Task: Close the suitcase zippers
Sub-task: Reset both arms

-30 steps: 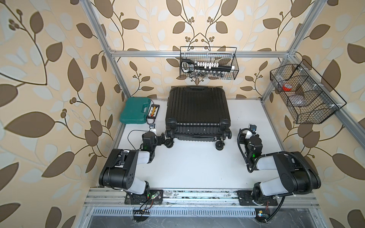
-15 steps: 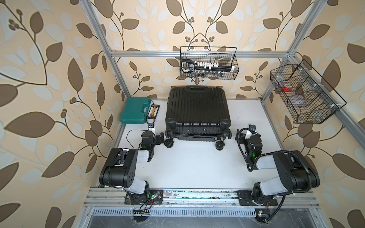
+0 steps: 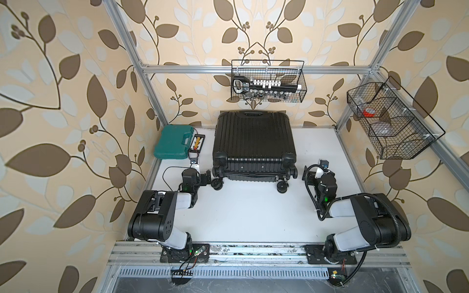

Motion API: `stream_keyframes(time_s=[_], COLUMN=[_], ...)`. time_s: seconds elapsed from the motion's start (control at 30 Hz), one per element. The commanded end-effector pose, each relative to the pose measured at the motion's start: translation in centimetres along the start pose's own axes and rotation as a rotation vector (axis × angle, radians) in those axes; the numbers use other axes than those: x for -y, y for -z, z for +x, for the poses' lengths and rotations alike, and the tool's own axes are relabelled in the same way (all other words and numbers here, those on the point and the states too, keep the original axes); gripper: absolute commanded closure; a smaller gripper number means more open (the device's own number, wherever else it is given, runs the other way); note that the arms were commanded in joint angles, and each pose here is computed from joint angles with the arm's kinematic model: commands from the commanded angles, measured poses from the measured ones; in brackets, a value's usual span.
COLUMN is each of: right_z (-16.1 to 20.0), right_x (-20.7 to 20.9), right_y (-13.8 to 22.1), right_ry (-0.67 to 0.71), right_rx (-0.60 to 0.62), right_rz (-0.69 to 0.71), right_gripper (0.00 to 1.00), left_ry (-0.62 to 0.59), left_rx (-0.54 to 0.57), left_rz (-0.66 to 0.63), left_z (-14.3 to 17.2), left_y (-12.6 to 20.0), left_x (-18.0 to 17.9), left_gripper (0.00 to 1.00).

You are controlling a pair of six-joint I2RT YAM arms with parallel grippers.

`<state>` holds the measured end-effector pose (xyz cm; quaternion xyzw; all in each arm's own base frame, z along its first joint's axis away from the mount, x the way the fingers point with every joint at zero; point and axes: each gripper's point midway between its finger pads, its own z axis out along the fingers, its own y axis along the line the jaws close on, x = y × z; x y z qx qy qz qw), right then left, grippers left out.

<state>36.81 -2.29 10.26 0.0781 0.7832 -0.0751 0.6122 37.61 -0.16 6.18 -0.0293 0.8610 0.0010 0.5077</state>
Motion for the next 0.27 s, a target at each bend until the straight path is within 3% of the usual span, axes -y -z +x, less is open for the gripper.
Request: stream_keyframes(time_s=[0.0, 0.23], right_z=[-0.76, -0.71], right_x=[-0.13, -0.11], right_y=[-0.36, -0.38], right_ry=[-0.01, -0.01], right_rx=[0.017, 0.016], right_rz=[-0.005, -0.005], right_gripper=[0.0, 0.0], left_ry=[0.021, 0.025], left_rx=[0.042, 0.043], left_rz=[0.012, 0.016], left_z=[-1.63, -1.65], left_y=[-0.19, -0.15], left_x=[0.11, 0.04], left_gripper=[0.01, 0.01])
